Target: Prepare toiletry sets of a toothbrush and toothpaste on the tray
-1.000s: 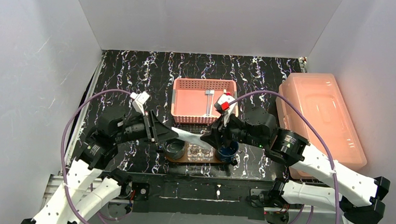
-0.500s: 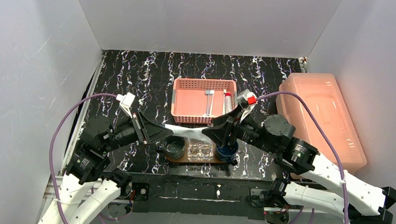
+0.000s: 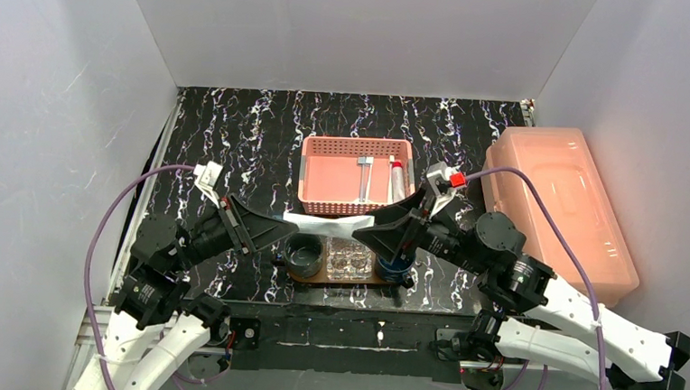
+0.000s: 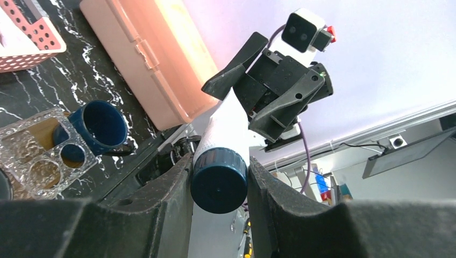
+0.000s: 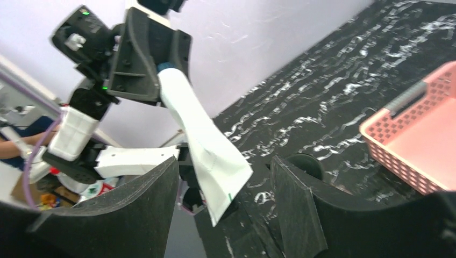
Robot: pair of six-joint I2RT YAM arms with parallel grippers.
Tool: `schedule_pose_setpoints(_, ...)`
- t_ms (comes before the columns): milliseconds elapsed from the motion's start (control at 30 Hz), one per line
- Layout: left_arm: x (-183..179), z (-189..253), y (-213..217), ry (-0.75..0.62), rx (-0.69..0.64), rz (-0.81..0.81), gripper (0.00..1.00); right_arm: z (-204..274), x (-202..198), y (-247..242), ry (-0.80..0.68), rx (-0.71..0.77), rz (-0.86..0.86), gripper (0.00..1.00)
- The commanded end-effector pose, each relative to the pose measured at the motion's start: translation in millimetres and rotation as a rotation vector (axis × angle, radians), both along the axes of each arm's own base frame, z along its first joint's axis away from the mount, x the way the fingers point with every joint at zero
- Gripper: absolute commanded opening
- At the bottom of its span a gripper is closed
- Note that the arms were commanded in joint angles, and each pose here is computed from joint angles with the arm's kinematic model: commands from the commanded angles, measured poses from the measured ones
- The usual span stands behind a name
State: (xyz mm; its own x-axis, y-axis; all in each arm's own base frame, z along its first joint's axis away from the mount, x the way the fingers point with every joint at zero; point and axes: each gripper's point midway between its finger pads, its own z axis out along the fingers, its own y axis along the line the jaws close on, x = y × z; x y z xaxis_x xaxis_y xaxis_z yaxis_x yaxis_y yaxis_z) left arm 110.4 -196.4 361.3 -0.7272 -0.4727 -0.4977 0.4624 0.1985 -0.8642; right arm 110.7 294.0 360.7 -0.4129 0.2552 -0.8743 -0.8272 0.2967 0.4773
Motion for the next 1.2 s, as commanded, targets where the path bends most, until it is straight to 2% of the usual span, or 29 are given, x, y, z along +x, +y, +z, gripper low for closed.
schedule_pose_setpoints(0, -6, 18, -2, -0.047, -0.081, -0.040, 0.00, 38, -24, 2, -0.032, 0.183, 0.122, 0.71)
schedule_pose_setpoints(233, -9, 23, -1, -0.085, -0.107, -0.038, 0.00, 44, -30, 5, -0.016, 0.231, 0.165, 0.66)
schedule_pose_setpoints(533, -11, 24, -1, -0.103, -0.102, -0.044, 0.00, 46, -31, 11, 0.001, 0.267, 0.191, 0.51)
schedule_pose_setpoints(833, -12, 23, 0, -0.107, -0.101, -0.046, 0.00, 44, -33, 17, 0.020, 0.286, 0.216, 0.24)
schedule_pose_setpoints(967, -12, 20, -1, -0.105, -0.097, -0.050, 0.00, 45, -34, 18, 0.024, 0.297, 0.223, 0.01)
schedule_pose_setpoints(1167, -9, 15, -2, -0.095, -0.081, -0.048, 0.01, 45, -32, 18, 0.038, 0.307, 0.219, 0.01)
